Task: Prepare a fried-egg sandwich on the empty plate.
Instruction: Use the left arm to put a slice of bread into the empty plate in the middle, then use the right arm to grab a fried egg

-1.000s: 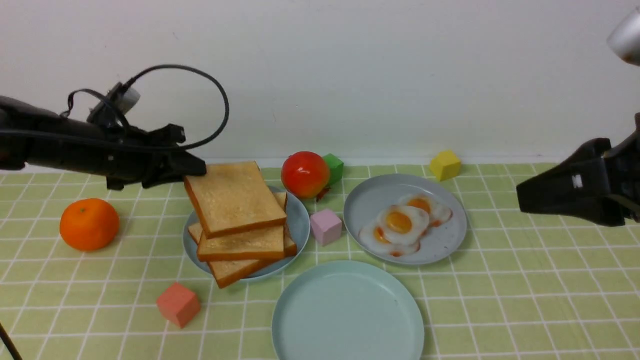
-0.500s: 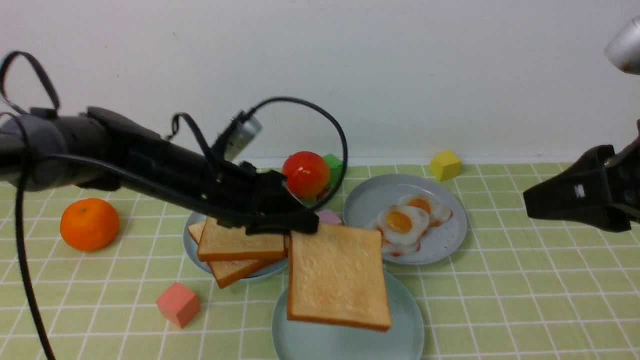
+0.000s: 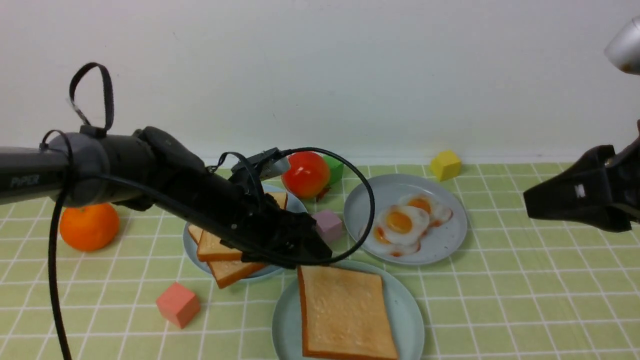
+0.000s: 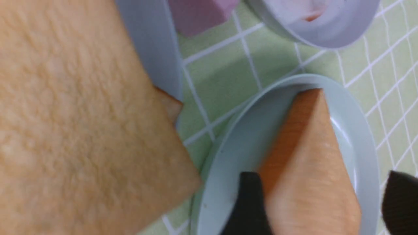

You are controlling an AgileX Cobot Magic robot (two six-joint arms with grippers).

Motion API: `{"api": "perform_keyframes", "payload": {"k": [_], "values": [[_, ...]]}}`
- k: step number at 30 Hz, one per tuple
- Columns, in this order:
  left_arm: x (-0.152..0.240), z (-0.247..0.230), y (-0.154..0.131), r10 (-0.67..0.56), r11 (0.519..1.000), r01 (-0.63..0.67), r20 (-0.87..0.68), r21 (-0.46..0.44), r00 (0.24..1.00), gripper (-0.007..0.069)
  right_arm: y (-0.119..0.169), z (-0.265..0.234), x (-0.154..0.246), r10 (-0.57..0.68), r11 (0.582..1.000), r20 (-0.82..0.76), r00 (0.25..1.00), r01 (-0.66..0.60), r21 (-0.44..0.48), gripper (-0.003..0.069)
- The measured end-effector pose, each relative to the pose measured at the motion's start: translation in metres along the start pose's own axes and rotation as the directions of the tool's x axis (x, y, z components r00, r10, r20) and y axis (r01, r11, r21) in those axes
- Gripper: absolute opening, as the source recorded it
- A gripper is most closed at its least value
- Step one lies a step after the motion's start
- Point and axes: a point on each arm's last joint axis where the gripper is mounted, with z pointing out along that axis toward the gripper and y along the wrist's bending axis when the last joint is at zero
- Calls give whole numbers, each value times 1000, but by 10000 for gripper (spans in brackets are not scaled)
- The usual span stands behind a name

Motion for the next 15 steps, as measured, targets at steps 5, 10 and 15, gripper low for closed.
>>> {"api": "perform_keyframes", "payload": {"k": [5, 10, 15], "values": [[-20, -46, -24, 103, 991, -96, 66, -95, 993, 638, -3, 4, -3, 11, 1000, 14, 1000, -12, 19, 242], [-39, -107, -62, 218, 964, -194, 120, -182, 969, 596, -19, 33, -13, 55, 996, -52, 997, -51, 68, 254], [-24, -136, -110, 311, 945, -295, 107, -142, 944, 419, -44, 85, -30, 270, 955, -69, 960, -258, 146, 278]]}}
